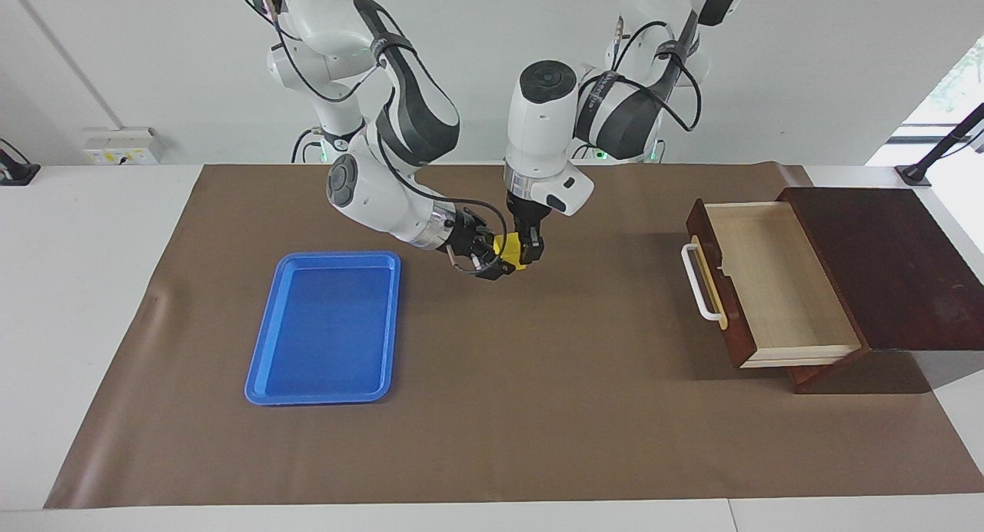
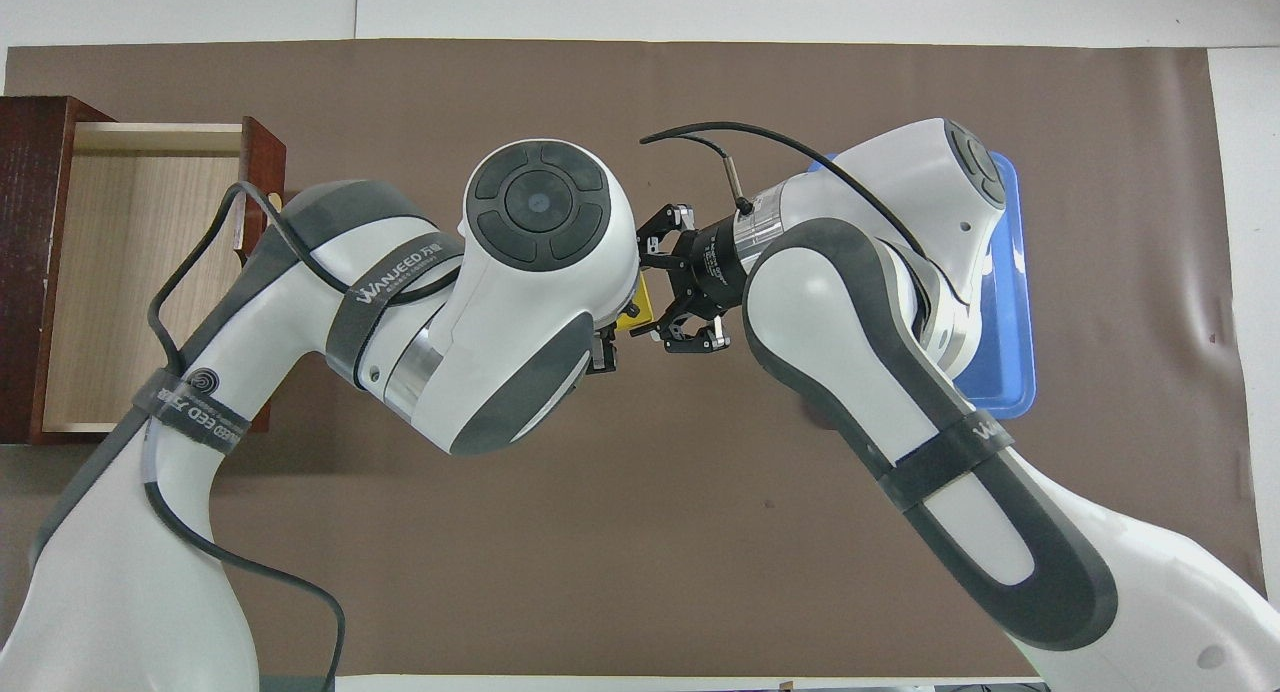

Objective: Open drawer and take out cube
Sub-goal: 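Grasp the cube with the right gripper while the left gripper holds it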

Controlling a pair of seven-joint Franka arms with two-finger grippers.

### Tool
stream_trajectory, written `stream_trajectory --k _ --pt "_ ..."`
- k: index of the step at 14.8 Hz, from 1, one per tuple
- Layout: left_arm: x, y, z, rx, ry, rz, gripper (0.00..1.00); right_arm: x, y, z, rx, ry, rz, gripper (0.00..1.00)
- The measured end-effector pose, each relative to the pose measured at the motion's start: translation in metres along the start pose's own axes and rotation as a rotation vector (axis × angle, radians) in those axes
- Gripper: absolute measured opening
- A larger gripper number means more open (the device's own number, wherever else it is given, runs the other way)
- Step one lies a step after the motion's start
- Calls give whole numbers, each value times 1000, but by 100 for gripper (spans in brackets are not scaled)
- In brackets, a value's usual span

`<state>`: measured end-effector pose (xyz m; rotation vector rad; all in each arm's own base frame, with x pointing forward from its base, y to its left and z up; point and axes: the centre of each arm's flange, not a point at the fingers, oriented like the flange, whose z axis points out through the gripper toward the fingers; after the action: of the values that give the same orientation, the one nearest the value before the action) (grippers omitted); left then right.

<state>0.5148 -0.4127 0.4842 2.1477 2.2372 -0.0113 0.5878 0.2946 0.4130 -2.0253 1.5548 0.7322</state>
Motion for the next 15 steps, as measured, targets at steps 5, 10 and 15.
stream_trajectory --k 5,10,15 --pt "0 0 0 0 0 0 56 0 0 0 0 0 1 55" --pt "0 1 -1 -2 -2 -2 60 2 -1 -1 2 0 3 55" --pt "11 11 -3 -6 6 -25 100 17 -5 -14 22 2 25 55"
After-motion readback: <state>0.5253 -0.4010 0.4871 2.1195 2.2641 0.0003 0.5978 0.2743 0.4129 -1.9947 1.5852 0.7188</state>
